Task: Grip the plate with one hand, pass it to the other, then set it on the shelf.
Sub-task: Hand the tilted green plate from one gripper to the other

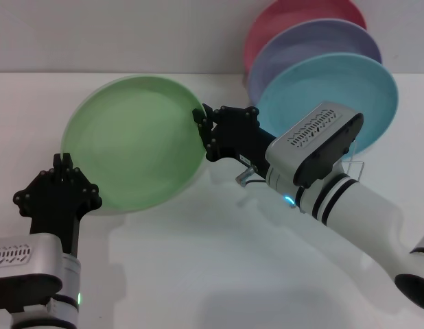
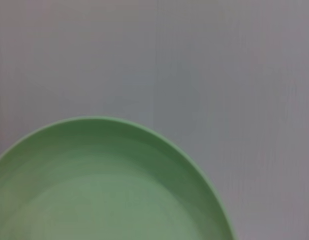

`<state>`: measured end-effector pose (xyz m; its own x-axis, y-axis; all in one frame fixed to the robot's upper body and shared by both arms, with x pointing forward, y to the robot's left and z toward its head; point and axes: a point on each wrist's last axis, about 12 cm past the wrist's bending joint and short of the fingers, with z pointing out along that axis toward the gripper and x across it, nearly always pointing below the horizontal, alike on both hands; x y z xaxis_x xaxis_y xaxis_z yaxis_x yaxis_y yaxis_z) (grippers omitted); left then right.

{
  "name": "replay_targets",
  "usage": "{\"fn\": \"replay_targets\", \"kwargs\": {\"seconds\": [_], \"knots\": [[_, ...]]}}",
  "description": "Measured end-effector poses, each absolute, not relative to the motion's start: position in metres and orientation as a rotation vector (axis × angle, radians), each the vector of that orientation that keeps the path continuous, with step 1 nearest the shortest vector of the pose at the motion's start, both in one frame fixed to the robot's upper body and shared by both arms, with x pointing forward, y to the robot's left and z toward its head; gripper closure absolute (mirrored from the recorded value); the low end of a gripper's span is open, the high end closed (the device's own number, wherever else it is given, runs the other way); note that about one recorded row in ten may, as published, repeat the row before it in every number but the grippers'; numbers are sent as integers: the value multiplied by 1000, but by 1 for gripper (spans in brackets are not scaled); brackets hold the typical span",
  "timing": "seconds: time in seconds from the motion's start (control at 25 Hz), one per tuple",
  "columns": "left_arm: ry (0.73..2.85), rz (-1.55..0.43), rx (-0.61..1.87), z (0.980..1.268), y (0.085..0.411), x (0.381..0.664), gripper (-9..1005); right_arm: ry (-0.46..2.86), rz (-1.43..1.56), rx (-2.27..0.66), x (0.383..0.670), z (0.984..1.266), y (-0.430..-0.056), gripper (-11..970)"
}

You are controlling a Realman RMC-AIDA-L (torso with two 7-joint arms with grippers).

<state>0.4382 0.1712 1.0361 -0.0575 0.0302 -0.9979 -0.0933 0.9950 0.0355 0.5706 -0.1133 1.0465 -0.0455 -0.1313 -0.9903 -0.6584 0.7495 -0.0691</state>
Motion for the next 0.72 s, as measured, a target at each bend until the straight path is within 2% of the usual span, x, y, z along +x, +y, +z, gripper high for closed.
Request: {"fn": "replay_targets", "kwargs": {"seconds": [0.72], "knots": [[1627, 100, -50, 1036, 171, 438, 899, 1585, 480, -654, 571, 1047, -113, 873]]}}
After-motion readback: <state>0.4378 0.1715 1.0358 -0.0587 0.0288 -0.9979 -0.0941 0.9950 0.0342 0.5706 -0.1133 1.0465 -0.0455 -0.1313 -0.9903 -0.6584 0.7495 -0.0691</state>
